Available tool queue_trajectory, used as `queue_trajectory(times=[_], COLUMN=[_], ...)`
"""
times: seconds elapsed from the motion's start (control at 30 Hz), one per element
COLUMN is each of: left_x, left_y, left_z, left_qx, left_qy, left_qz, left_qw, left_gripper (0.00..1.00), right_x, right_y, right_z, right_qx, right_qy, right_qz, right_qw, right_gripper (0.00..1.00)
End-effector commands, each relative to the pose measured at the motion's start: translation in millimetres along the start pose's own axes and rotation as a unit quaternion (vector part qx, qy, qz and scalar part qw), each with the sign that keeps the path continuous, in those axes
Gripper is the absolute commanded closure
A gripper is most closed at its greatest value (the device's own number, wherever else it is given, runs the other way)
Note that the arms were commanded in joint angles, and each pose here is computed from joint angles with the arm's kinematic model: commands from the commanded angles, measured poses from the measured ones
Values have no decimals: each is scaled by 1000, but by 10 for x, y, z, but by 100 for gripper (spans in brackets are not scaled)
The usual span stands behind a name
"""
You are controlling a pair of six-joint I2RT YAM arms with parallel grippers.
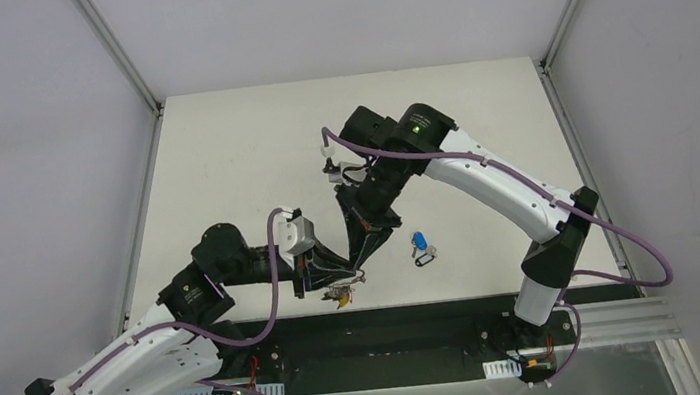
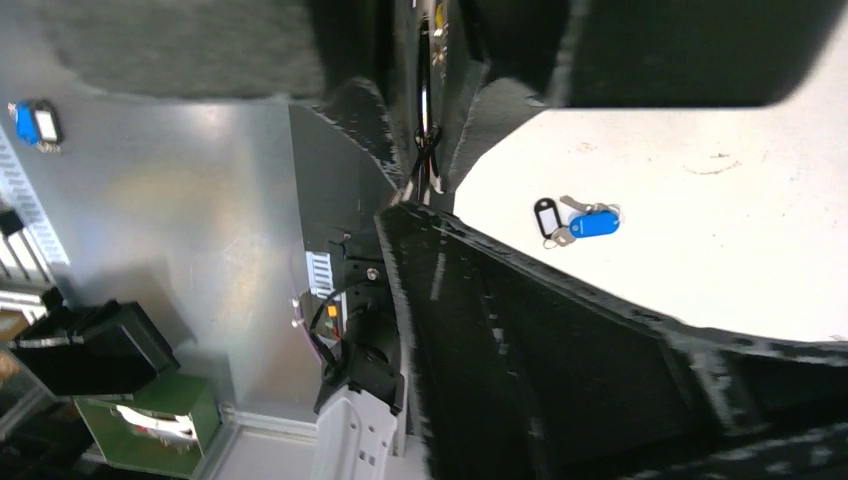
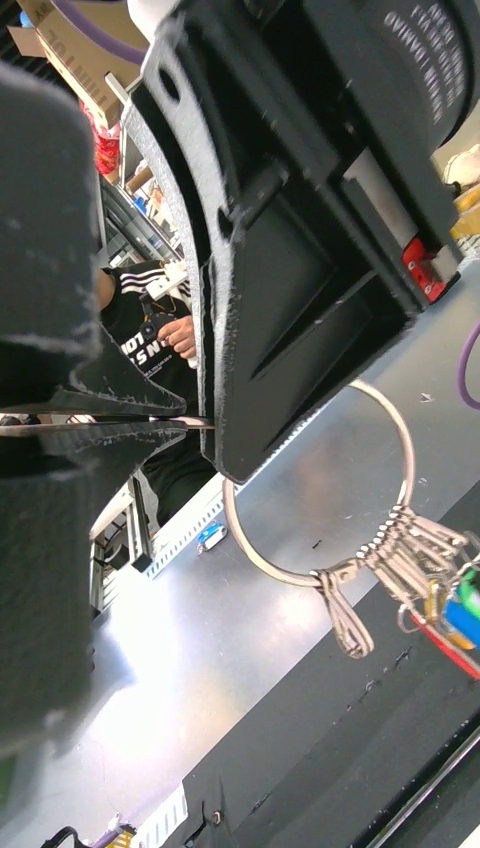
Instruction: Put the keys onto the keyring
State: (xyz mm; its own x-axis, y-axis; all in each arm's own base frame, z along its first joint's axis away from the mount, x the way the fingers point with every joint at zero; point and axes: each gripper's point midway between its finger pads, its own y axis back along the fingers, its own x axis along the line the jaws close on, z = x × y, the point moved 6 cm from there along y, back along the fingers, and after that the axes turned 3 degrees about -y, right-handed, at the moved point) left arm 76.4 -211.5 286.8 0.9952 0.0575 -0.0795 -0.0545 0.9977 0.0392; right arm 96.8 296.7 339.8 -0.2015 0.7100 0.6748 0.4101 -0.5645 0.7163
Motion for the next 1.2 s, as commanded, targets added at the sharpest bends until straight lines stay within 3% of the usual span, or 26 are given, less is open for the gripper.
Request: queue_trajectory(times=[0.0, 0.57, 0.73, 0.83, 0.93, 1.1, 1.17], left_x=[-91, -39, 5, 26, 43, 68, 86], left_y=[-22, 42, 66, 66, 77, 125, 149], left_z=[61, 105, 154, 171, 201, 240, 245], left_qx=[-9, -1, 6, 8, 12, 14, 12], left_qy=[-19, -22, -12, -7, 1, 13, 16], left_qz=[-39, 10, 39, 49, 62, 90, 105], left_qw=[999, 1000, 999, 999, 998, 996, 994], left_gripper=[97, 100, 100, 100, 100, 100, 100], right_x=[99, 113, 150, 167, 192, 89, -22], right_y=[95, 131, 182, 254, 340, 486, 534], right_z=[-8, 8, 22, 36, 33, 43, 83], right_qx=[-10, -26, -64, -101, -143, -236, -285], right_qy=[-9, -7, 16, 45, 80, 130, 138], right_qz=[17, 23, 34, 32, 39, 10, -20], right_qw=[1000, 999, 997, 993, 986, 963, 948], right_gripper=[100, 100, 100, 88, 60, 38, 21])
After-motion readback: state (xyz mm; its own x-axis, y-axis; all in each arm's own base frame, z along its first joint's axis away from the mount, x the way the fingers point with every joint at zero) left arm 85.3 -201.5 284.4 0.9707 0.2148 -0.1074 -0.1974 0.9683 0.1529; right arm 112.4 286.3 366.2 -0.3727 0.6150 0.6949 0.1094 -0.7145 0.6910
